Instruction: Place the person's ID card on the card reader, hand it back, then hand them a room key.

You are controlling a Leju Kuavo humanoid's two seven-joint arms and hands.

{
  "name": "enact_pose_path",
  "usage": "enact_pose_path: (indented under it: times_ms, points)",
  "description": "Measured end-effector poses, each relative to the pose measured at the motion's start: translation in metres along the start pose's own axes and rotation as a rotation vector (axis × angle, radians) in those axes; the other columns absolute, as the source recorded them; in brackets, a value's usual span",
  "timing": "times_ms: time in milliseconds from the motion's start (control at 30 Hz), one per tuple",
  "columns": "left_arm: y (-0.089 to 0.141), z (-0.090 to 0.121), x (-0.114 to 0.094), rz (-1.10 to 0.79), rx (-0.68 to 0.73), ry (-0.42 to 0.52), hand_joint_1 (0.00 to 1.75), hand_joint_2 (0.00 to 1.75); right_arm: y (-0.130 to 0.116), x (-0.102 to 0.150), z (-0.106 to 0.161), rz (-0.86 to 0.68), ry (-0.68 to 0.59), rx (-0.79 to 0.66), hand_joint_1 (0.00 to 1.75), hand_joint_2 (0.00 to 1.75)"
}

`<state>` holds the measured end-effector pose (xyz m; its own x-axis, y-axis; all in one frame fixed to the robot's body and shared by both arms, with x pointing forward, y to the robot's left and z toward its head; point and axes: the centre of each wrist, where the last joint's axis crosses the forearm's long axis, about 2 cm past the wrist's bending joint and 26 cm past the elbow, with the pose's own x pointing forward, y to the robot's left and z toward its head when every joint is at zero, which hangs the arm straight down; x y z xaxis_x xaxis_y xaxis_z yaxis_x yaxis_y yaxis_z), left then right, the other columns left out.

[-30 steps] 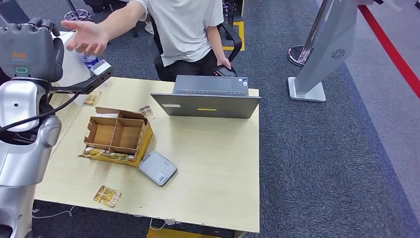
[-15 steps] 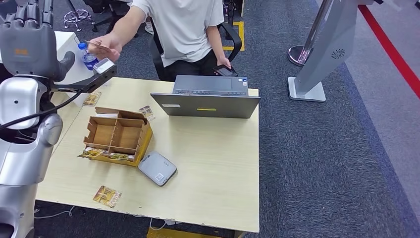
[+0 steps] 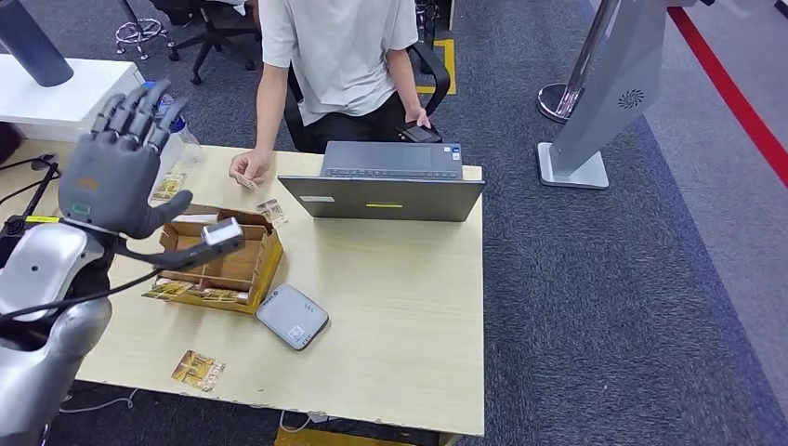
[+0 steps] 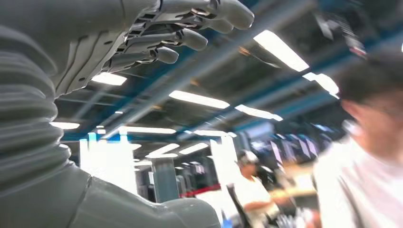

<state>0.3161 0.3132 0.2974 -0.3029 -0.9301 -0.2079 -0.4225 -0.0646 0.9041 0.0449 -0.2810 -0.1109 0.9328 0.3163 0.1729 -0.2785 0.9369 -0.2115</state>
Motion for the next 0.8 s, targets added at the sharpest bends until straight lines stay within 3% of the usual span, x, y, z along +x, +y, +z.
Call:
enact_pose_path:
  times_ms: [167, 333, 533, 800]
  points:
    - [-0.031, 0.079, 0.011, 0.012, -0.123, -0.121, 0.00, 1.75, 0.001, -0.007, 0.001, -0.067, 0.026, -0.012, 0.00, 0.00]
    - [-0.051, 0.129, 0.027, 0.057, -0.239, -0.150, 0.00, 1.75, 0.000, -0.008, 0.001, -0.099, 0.035, -0.023, 0.00, 0.00]
    - [-0.060, 0.149, 0.035, 0.096, -0.326, -0.139, 0.00, 1.75, -0.001, -0.009, 0.001, -0.100, 0.037, -0.026, 0.00, 0.00]
    - [-0.086, 0.141, 0.035, 0.096, -0.347, 0.039, 0.00, 1.75, -0.001, -0.007, 0.000, -0.063, 0.030, -0.020, 0.00, 0.00]
